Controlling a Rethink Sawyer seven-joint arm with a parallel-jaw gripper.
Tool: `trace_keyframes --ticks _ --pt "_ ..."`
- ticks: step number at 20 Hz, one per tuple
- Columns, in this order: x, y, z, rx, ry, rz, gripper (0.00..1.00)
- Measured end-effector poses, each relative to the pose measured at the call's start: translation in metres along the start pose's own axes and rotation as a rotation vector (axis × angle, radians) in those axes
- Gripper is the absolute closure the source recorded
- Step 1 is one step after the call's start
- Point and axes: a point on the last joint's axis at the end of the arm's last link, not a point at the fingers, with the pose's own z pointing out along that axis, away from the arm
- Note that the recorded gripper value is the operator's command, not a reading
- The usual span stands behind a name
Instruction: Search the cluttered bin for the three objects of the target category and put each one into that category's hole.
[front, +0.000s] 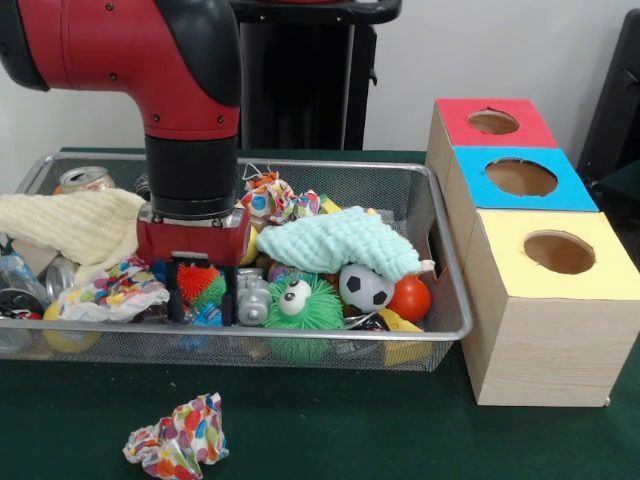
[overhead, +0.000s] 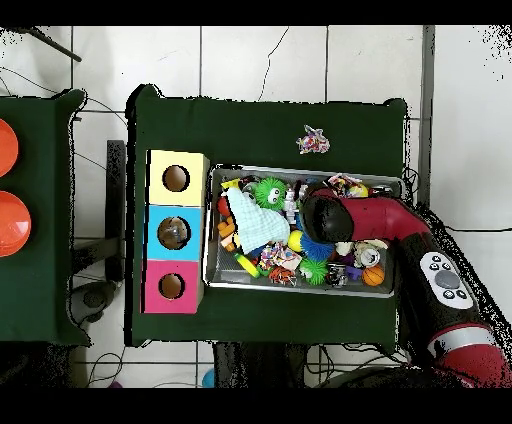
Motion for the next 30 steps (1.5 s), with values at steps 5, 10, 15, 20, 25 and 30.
trace_keyframes --ticks 5,10,15,20,25,30 --pt "-0.006 0.004 0.002 -0.034 -0.013 -0.034 0.00" --pt "-0.012 0.003 0.003 -0.080 -0.019 -0.118 0.00" --pt "-0.012 -0.001 0.004 -0.104 -0.005 -0.190 0.00" --pt "-0.012 -0.003 0.005 -0.119 0.001 -0.232 0.00" --pt "-0.011 -0.001 0.006 -0.119 -0.001 -0.260 0.00" --pt "-0.008 0.005 0.008 -0.122 0.006 -0.323 0.00"
